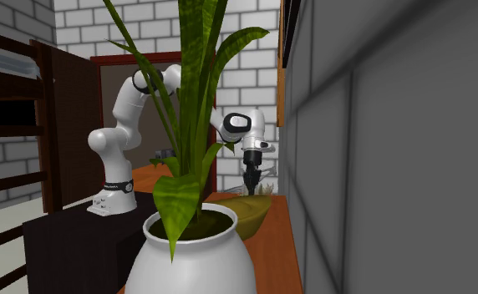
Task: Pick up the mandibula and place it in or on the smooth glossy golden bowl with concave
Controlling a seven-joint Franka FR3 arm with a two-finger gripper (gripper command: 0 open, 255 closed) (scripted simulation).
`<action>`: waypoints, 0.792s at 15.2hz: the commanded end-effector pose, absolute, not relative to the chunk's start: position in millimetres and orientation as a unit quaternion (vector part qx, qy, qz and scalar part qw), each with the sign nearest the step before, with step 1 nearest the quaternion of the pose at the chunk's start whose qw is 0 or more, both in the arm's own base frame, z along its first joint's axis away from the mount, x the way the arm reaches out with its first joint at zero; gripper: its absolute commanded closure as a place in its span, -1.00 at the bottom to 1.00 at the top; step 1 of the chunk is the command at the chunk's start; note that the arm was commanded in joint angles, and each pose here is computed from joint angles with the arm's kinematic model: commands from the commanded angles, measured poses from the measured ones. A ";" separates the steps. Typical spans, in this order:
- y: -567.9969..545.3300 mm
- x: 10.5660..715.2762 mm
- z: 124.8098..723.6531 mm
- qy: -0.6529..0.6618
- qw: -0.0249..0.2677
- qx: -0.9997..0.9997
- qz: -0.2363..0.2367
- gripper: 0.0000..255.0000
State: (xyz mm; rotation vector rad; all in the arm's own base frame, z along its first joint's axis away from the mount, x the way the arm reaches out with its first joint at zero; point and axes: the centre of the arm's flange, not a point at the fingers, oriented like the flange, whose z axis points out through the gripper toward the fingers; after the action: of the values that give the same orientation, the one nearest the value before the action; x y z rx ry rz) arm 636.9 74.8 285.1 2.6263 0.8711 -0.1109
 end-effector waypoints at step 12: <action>74.6 637.5 355.2 0.309 0.185 0.932 -0.039 1.00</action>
State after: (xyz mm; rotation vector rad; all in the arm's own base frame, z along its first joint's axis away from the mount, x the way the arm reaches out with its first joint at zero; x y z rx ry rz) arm 637.6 74.4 348.9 2.6262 0.8694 -0.1106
